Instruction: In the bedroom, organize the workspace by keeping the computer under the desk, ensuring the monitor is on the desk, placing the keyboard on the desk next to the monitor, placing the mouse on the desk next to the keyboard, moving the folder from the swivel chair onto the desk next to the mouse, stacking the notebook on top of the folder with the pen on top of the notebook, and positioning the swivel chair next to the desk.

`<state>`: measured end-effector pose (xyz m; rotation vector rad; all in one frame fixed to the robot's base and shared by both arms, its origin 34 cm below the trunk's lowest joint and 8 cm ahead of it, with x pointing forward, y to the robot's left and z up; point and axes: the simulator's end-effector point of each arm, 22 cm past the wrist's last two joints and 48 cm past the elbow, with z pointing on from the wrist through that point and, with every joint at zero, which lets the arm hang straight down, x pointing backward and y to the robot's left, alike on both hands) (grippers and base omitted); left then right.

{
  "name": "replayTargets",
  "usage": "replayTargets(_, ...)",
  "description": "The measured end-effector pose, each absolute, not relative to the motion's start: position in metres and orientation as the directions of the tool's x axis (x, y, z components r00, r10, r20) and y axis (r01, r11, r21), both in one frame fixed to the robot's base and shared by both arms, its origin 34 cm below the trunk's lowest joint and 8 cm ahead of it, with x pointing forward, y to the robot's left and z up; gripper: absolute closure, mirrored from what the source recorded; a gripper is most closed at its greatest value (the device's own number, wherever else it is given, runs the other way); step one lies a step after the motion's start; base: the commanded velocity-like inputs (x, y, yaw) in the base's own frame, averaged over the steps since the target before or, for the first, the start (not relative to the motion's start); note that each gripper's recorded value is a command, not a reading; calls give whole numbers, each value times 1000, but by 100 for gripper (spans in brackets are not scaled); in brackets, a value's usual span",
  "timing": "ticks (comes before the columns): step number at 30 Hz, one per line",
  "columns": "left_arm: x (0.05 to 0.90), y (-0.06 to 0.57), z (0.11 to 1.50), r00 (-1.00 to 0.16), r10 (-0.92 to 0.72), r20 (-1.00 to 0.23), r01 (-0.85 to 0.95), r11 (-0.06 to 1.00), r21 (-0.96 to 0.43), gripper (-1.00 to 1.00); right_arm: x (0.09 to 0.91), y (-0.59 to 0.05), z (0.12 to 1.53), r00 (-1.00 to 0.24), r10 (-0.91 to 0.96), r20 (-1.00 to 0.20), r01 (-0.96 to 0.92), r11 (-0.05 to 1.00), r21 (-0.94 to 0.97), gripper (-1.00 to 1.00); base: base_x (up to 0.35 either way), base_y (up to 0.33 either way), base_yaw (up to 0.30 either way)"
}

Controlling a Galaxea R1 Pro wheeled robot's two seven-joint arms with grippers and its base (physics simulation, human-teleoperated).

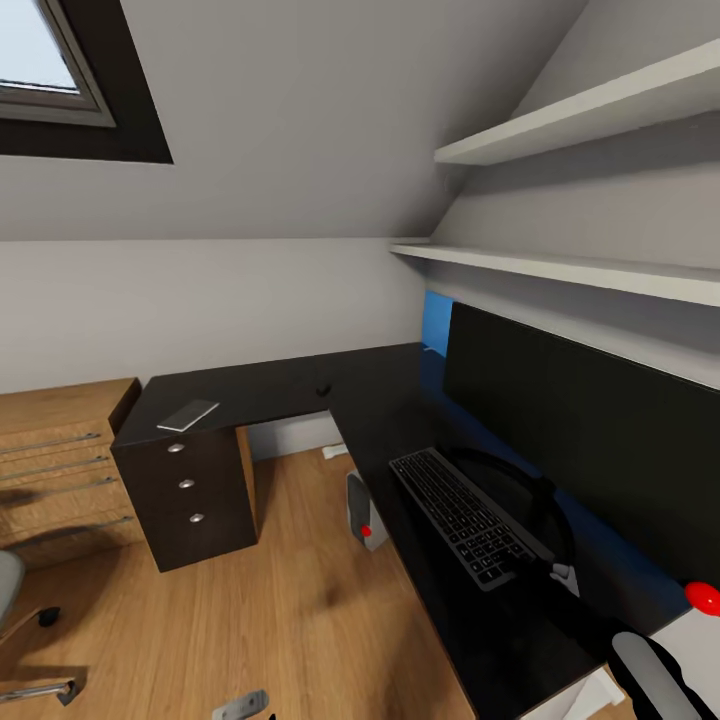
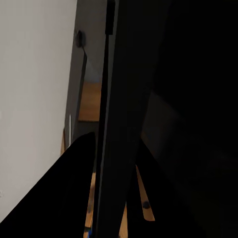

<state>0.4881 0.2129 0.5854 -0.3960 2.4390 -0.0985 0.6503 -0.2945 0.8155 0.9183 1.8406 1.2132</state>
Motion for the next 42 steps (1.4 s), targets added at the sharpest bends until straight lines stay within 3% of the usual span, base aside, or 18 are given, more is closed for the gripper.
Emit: replayTargets(42, 488, 213, 585, -739, -307, -600, -257, 951, -170, -100, 647, -303, 810, -450, 880, -151, 178, 255, 951, 100, 0, 0, 0)
